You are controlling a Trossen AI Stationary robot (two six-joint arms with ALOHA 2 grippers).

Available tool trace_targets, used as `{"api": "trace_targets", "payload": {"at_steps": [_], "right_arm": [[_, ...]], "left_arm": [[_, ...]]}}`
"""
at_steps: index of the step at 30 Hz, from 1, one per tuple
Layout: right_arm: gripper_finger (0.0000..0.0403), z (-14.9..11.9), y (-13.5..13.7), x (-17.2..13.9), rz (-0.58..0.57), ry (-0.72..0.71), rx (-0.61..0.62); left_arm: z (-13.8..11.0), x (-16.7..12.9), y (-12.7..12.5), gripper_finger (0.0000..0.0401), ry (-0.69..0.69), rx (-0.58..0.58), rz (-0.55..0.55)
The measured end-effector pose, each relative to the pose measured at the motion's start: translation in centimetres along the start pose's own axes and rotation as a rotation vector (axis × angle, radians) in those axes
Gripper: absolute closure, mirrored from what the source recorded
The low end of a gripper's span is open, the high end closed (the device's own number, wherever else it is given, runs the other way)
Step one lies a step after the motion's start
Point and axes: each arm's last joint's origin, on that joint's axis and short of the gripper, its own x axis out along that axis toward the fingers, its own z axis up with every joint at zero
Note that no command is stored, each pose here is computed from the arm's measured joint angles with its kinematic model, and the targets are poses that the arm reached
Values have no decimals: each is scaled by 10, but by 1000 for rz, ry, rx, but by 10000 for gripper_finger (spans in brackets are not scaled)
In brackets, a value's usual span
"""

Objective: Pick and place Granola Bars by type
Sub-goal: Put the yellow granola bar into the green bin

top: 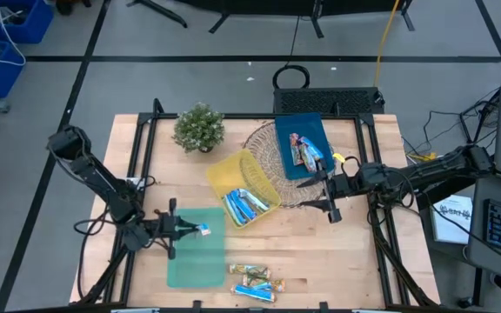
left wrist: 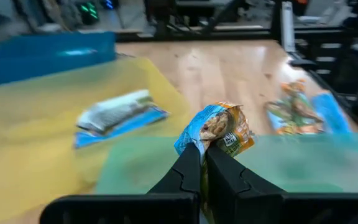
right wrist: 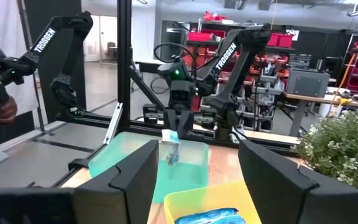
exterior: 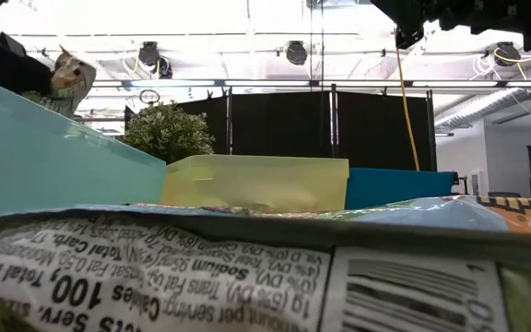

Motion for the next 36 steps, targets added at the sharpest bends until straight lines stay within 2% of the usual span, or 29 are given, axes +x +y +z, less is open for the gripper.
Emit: {"api": "trace_targets", "payload": {"at_steps": [4, 9, 13, 20, 25, 31, 36], "right_arm": [[190, 0, 0, 0, 0, 0, 0], [190, -2, 0, 0, 1, 22, 0], [190, -3, 0, 0, 2, 30, 11], [190, -3, 0, 0, 4, 26, 63], [190, -3, 0, 0, 5, 25, 64], [191, -6, 3, 3, 19, 41, 122], [212, -21, 25, 20, 142, 84, 141]], "left_arm": [[0, 3, 1, 374, 27, -21, -49], [1, 5, 3, 327, 28, -53, -40], [2, 7, 5, 305, 20, -65, -28], [10, 8, 3, 292, -38, -56, -41], [20, 11, 3, 291, -95, -112, -94], [36, 19, 1, 291, -102, -58, -186], [49, 22, -3, 290, -144, 79, -209]]}}
